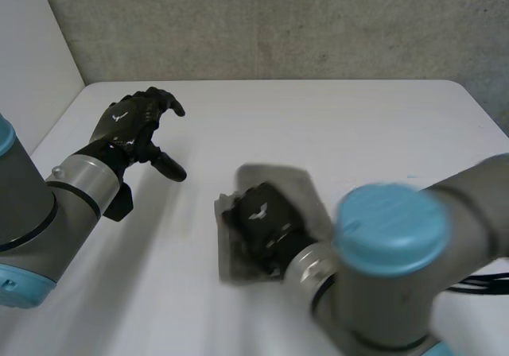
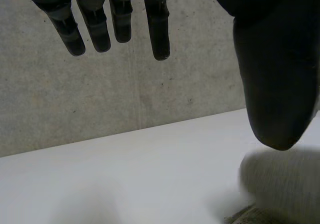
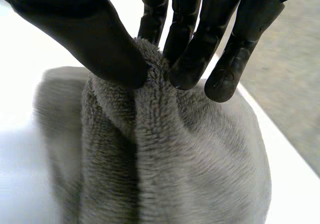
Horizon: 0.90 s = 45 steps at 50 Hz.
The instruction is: Fold the towel.
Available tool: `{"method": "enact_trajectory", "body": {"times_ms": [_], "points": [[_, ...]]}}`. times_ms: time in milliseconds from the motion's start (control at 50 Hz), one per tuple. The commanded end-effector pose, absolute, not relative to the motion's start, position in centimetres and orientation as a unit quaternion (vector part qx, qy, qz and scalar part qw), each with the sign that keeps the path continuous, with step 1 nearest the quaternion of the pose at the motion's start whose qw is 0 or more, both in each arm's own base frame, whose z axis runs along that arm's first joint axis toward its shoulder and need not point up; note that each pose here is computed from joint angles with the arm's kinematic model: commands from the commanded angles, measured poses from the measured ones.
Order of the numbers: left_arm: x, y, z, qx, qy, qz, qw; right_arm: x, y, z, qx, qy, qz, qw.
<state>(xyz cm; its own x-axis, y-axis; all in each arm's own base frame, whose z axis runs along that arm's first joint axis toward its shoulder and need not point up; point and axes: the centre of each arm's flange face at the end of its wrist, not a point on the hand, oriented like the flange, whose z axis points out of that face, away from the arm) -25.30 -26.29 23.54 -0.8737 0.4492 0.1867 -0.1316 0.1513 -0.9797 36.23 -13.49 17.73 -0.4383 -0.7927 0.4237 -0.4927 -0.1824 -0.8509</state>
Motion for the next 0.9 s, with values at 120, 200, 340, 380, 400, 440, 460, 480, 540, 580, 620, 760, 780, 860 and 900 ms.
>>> {"method": "enact_trajectory", "body": {"times_ms": [120,200,340,380,400,440,460,480,540,580,620,760,780,860,900], "points": [[-25.3,-26.3,23.5,-0.11,-0.725,0.642,0.226,38.1,-11.3,15.9,-0.518,0.635,-0.549,0.163],[-25.4,-26.3,23.4,-0.111,-0.725,0.641,0.226,37.8,-11.2,17.7,-0.49,0.642,-0.559,0.187],[-25.9,-26.4,23.1,-0.115,-0.725,0.638,0.231,35.2,-13.5,19.8,-0.442,0.686,-0.55,0.178],[-26.3,-26.2,23.0,-0.12,-0.724,0.637,0.237,34.3,-14.3,20.0,-0.434,0.699,-0.543,0.167],[-27.0,-26.0,22.9,-0.127,-0.721,0.636,0.244,33.4,-15.1,20.3,-0.424,0.711,-0.539,0.156],[-27.9,-25.5,22.7,-0.138,-0.717,0.634,0.254,32.5,-16.0,20.7,-0.412,0.721,-0.537,0.146],[-28.7,-24.9,22.5,-0.148,-0.715,0.63,0.263,31.7,-16.9,21.0,-0.401,0.731,-0.535,0.137],[-28.7,-24.9,22.5,-0.148,-0.715,0.63,0.263,31.7,-16.9,21.0,-0.401,0.731,-0.535,0.137],[-29.9,-24.0,21.8,-0.163,-0.717,0.619,0.275,30.2,-18.6,20.8,-0.378,0.747,-0.533,0.119],[-30.4,-23.5,21.3,-0.17,-0.72,0.612,0.279,29.5,-19.5,20.5,-0.366,0.756,-0.532,0.111],[-31.3,-22.8,20.0,-0.183,-0.73,0.594,0.285,28.8,-20.5,20.1,-0.342,0.765,-0.535,0.111],[-32.6,-21.6,16.6,-0.206,-0.757,0.554,0.28,28.8,-21.9,19.2,-0.283,0.771,-0.543,0.176],[-32.6,-21.6,15.5,-0.21,-0.766,0.543,0.273,28.9,-22.1,18.7,-0.277,0.773,-0.537,0.195],[-32.6,-21.5,13.8,-0.227,-0.781,0.523,0.255,29.6,-22.0,16.6,-0.28,0.781,-0.508,0.231],[-32.2,-21.7,12.9,-0.241,-0.79,0.513,0.234,30.1,-22.2,15.5,-0.285,0.785,-0.49,0.251]]}}
